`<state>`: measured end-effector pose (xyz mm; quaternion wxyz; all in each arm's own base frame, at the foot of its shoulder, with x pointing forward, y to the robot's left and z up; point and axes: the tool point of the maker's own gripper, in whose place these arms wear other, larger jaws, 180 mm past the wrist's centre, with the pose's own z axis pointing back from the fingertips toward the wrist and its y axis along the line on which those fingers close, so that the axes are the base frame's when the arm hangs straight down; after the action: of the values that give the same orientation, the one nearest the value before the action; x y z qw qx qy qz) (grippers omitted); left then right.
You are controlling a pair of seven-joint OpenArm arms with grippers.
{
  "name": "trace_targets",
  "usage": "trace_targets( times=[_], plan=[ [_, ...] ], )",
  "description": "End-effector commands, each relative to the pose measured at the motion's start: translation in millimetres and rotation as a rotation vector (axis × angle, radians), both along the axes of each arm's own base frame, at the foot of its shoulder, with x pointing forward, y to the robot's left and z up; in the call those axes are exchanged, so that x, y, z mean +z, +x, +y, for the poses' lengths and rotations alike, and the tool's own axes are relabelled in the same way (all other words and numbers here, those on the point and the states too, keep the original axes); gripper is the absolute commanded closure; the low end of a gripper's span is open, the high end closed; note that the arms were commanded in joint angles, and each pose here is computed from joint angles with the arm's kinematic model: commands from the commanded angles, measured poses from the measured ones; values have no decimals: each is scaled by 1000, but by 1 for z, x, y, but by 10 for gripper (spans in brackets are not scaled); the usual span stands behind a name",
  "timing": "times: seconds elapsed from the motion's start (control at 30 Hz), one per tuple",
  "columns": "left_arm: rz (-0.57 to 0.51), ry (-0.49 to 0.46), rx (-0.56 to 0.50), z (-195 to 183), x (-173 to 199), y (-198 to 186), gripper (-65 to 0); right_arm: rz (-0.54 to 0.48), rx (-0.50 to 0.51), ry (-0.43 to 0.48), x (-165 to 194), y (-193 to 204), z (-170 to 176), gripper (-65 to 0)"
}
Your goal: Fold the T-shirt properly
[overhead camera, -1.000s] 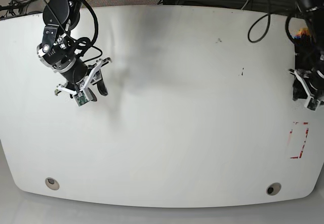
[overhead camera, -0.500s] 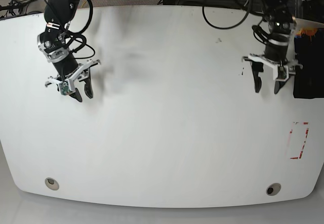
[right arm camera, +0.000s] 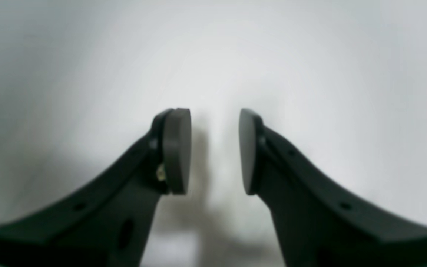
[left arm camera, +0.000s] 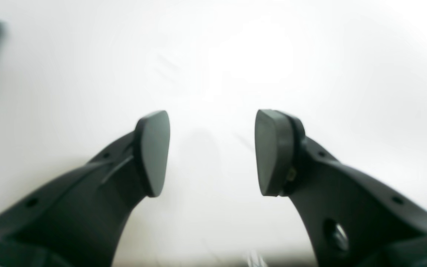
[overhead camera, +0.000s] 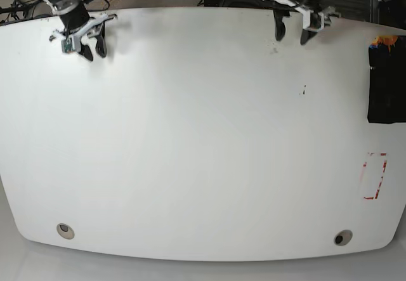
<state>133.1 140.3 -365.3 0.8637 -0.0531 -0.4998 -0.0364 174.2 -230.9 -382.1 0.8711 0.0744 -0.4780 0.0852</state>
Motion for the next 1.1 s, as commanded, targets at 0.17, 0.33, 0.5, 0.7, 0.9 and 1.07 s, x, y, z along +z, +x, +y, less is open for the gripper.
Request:
trace_targets(
  times=[0.17, 0.33, 0.5, 0.7, 0.9, 1.07],
  plan=[
    [190, -51, -22, -19, -11, -81, -331, 135, -37, 108, -6, -82, 4, -203],
    [302, -112, 10, -24, -31, -119, -331, 236, -56, 133, -15, -123, 7, -203],
    [454, -147, 43, -26, -68, -167, -331, 330, -128, 162, -30, -165, 6, -203],
    [584, -164, 44, -20, -110, -204, -331, 451, -136, 184, -59, -213, 18, -203],
    [719, -187, 68, -13, -163, -232, -331, 569, -140, 211, -101, -240, 29, -201],
    [806, -173, 98, 3, -202, -240, -335, 644, -136, 239, -135, -247, 41, -201]
  ],
)
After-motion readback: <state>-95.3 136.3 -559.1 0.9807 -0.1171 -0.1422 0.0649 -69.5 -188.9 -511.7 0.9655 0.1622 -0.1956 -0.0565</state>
